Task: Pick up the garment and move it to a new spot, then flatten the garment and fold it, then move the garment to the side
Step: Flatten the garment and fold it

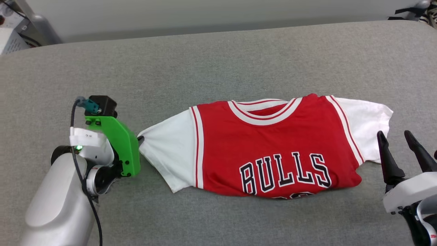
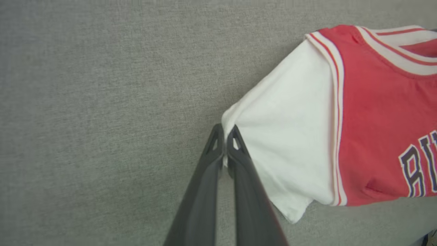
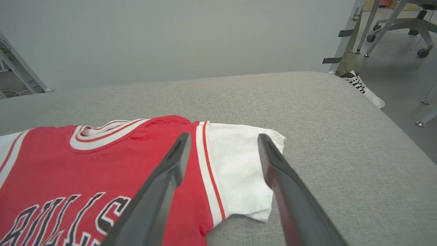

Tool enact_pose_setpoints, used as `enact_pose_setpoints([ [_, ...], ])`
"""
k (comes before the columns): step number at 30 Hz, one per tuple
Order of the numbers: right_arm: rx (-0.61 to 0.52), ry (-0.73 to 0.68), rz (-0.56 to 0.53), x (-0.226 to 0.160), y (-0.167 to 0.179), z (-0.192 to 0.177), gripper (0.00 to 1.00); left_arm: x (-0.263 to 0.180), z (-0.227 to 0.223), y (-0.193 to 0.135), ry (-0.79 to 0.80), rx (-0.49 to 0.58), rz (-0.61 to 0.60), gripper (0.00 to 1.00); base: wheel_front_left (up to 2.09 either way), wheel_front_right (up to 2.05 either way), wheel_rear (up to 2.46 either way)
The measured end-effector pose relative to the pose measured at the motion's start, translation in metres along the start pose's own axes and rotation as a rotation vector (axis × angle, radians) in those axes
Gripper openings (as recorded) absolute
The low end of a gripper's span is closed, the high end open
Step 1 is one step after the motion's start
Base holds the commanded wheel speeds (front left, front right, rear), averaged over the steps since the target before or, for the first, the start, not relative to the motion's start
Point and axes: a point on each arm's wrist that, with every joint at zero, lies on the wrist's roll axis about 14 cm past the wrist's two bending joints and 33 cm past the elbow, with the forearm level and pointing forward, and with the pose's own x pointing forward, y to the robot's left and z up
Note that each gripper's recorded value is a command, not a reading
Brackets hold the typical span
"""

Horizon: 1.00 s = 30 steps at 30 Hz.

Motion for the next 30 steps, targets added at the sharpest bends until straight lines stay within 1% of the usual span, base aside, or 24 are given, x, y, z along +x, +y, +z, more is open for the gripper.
enact_pose_setpoints([
  [3, -0.038, 0.129, 0.010, 0.002, -0.005, -0.013, 1.00, -0.019, 0.005, 0.006, -0.060, -0.025, 0.018, 0.00, 0.00, 0.00, 0.00],
  [7, -0.067, 0.317, 0.009, 0.011, -0.014, -0.026, 1.00, -0.043, 0.006, 0.005, -0.108, -0.024, 0.013, 0.00, 0.00, 0.00, 0.00],
  [11, -0.062, 0.496, -0.007, 0.027, -0.024, -0.032, 1.00, -0.056, -0.003, -0.008, -0.103, -0.011, -0.014, 0.00, 0.00, 0.00, 0.00],
  [13, -0.080, 0.585, -0.010, 0.034, -0.027, -0.035, 1.00, -0.061, -0.005, -0.014, -0.101, -0.008, -0.025, 0.00, 0.00, 0.00, 0.00],
  [15, -0.083, 0.643, -0.018, 0.042, -0.030, -0.035, 1.00, -0.064, -0.006, -0.019, -0.096, 0.002, -0.040, 0.00, 0.00, 0.00, 0.00],
  [18, -0.098, 0.707, -0.027, 0.056, -0.034, -0.035, 1.00, -0.067, -0.005, -0.026, -0.096, 0.010, -0.055, 0.00, 0.00, 0.00, 0.00],
  [22, -0.107, 0.752, -0.042, 0.081, -0.037, -0.039, 1.00, -0.066, -0.005, -0.027, -0.094, 0.022, -0.060, 0.00, 0.00, 0.00, 0.00],
  [27, -0.088, 0.814, -0.070, 0.103, -0.042, -0.061, 1.00, -0.061, -0.009, -0.022, -0.076, 0.013, -0.052, 0.00, 0.00, 0.00, 0.00],
  [30, -0.086, 0.861, -0.090, 0.112, -0.046, -0.080, 1.00, -0.055, -0.015, -0.016, -0.054, 0.005, -0.037, 0.00, 0.00, 0.00, 0.00],
])
